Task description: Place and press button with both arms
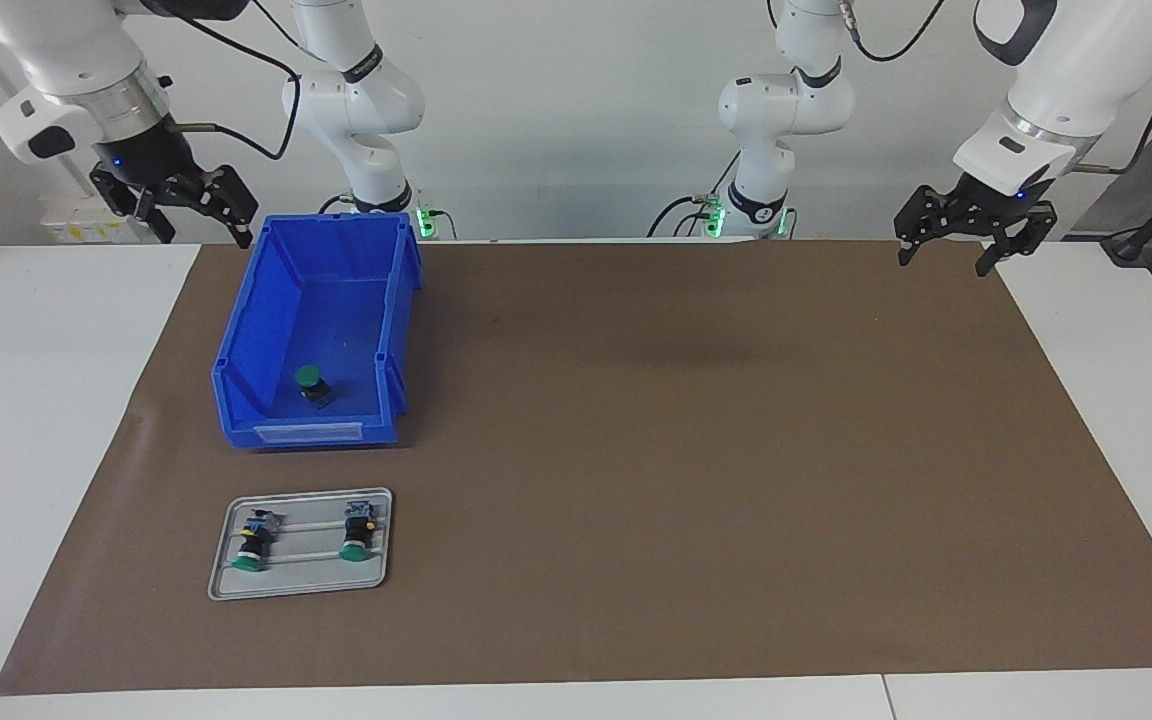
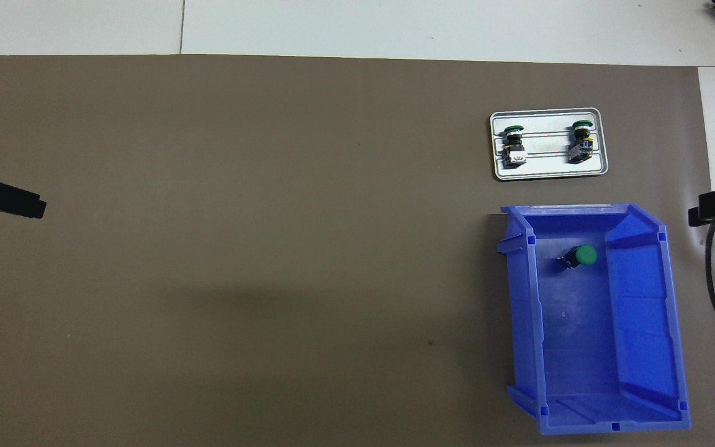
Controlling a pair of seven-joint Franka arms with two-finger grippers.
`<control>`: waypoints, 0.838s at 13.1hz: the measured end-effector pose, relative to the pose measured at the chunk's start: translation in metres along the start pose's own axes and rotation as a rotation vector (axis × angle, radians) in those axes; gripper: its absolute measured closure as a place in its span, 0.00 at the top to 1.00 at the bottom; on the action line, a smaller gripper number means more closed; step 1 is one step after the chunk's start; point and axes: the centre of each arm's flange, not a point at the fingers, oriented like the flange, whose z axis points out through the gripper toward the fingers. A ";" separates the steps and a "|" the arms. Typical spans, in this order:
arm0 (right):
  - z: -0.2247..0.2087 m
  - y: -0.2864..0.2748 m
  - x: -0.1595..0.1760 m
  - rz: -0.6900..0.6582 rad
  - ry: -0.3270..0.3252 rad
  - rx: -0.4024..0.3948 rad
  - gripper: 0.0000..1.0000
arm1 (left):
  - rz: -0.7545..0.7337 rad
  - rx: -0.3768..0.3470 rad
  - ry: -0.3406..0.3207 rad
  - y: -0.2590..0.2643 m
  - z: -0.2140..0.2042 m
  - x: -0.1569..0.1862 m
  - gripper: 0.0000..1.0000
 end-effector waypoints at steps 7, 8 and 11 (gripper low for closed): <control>0.000 -0.024 -0.001 -0.080 0.003 -0.053 1.00 | 0.000 0.000 0.000 0.000 0.000 0.000 1.00; 0.000 -0.024 -0.001 -0.080 0.003 -0.054 1.00 | 0.000 0.000 0.000 0.000 0.000 0.000 1.00; 0.000 -0.021 -0.001 -0.075 0.003 -0.053 1.00 | 0.000 0.000 0.000 0.000 0.000 0.000 1.00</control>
